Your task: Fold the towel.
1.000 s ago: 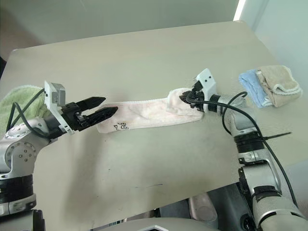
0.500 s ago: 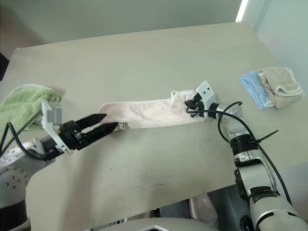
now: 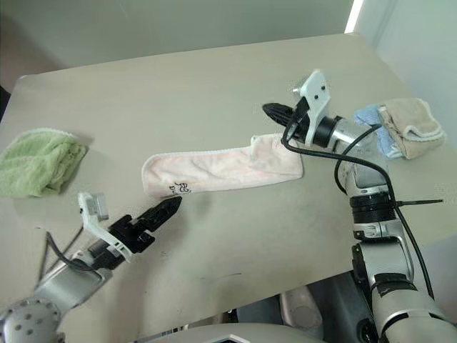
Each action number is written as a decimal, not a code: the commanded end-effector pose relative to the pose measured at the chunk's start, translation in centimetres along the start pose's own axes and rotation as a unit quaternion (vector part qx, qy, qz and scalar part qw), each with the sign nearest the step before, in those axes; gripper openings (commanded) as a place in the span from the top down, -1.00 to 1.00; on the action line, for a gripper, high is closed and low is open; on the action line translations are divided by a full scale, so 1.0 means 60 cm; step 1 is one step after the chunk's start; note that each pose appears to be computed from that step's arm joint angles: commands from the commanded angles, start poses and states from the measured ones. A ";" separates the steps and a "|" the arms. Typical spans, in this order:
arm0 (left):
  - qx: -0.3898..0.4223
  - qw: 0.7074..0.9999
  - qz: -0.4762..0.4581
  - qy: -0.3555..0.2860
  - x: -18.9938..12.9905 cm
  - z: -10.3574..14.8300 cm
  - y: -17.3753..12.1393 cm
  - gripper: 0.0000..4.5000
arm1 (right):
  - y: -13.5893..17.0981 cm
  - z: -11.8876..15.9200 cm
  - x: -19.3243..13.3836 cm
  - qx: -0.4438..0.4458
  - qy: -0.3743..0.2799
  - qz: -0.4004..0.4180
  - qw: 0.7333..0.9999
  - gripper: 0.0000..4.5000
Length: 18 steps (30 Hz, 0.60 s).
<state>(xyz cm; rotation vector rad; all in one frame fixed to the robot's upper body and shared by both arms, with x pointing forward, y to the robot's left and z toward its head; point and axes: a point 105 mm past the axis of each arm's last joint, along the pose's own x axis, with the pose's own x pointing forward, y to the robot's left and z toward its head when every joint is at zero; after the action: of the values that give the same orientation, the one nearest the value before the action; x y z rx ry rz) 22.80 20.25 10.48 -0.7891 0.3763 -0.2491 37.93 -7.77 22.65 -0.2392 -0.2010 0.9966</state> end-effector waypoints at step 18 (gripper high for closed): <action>-0.185 0.978 0.080 -0.057 0.119 0.034 0.001 -1.00 | 0.002 0.036 -0.006 -0.021 -0.034 -0.008 0.999 0.98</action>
<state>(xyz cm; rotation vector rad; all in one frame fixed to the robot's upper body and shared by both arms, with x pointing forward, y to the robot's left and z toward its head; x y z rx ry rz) 29.71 18.72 10.92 -1.1217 0.3726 -0.0185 37.51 -7.45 22.85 -0.2410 -0.2178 1.0001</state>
